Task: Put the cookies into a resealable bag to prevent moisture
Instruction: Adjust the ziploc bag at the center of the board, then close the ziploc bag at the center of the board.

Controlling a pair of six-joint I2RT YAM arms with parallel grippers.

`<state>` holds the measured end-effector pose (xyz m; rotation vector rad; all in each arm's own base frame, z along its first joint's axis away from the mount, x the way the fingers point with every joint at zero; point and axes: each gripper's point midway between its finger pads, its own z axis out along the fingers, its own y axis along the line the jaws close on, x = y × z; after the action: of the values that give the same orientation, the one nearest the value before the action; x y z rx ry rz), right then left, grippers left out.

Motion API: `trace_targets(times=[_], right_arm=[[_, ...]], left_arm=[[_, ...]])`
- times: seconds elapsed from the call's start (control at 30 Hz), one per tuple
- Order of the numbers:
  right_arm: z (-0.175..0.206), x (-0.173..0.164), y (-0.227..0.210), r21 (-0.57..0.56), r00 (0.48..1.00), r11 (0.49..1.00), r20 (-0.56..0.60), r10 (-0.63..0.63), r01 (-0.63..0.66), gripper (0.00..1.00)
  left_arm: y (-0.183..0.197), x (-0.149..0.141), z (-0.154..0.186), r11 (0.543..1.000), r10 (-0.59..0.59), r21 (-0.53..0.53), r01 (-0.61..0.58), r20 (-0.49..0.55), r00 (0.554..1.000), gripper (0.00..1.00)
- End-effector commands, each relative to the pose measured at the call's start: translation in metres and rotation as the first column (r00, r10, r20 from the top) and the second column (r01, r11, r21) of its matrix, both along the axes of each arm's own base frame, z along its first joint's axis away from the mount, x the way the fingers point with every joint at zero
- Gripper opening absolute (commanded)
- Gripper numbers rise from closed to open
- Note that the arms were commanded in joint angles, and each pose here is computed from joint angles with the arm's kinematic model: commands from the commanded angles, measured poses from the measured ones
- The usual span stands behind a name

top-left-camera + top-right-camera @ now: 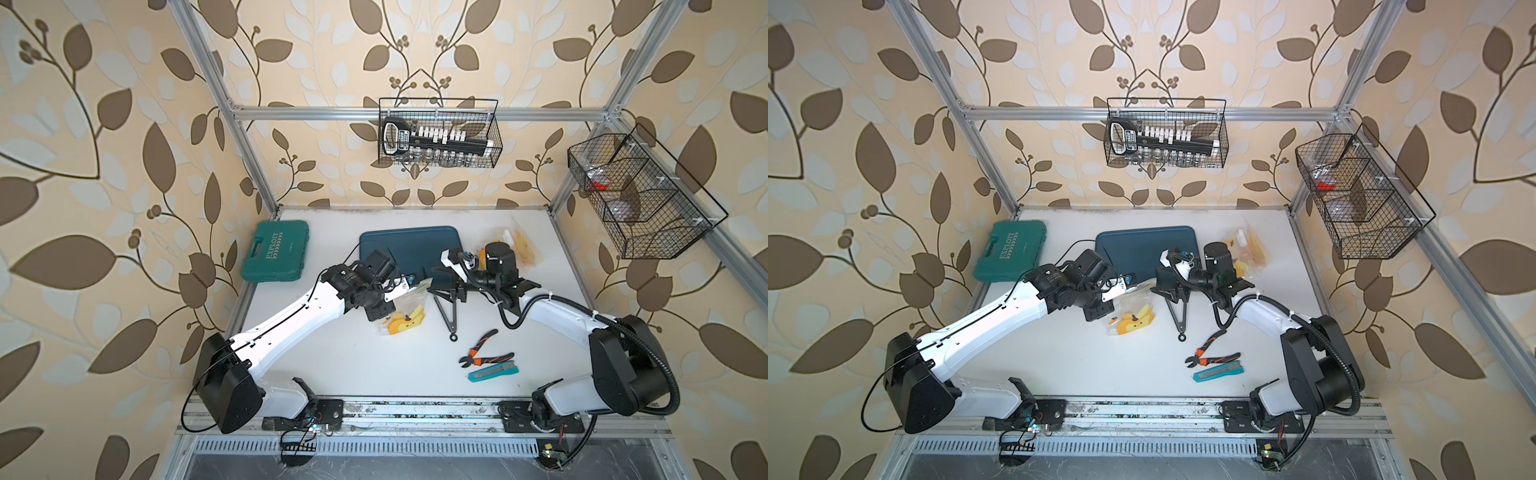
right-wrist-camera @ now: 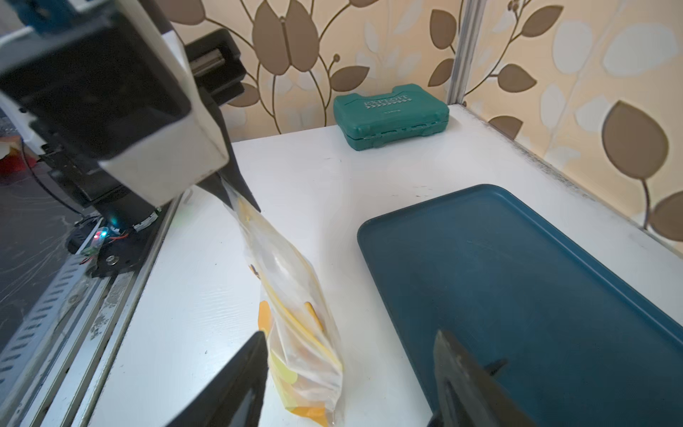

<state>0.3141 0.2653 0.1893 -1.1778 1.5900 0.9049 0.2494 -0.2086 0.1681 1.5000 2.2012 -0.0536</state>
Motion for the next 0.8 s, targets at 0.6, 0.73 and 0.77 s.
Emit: trace_targets(times=[0.6,0.73,0.77], right_arm=[[-0.003,-0.035,0.011,-0.037,0.984,0.984,-0.023,0.175,-0.175,0.25],[-0.005,-0.034,0.011,-0.042,0.985,0.984,-0.029,0.170,-0.171,0.18],[-0.006,-0.034,0.010,-0.044,0.985,0.985,-0.033,0.168,-0.169,0.17]], left_arm=[[0.004,0.005,0.009,1.000,-0.004,0.005,0.004,0.060,0.998,0.00],[0.005,0.005,0.010,1.000,-0.001,0.003,0.001,0.064,0.998,0.00],[0.005,0.005,0.010,1.000,0.000,0.001,0.000,0.064,0.998,0.00]])
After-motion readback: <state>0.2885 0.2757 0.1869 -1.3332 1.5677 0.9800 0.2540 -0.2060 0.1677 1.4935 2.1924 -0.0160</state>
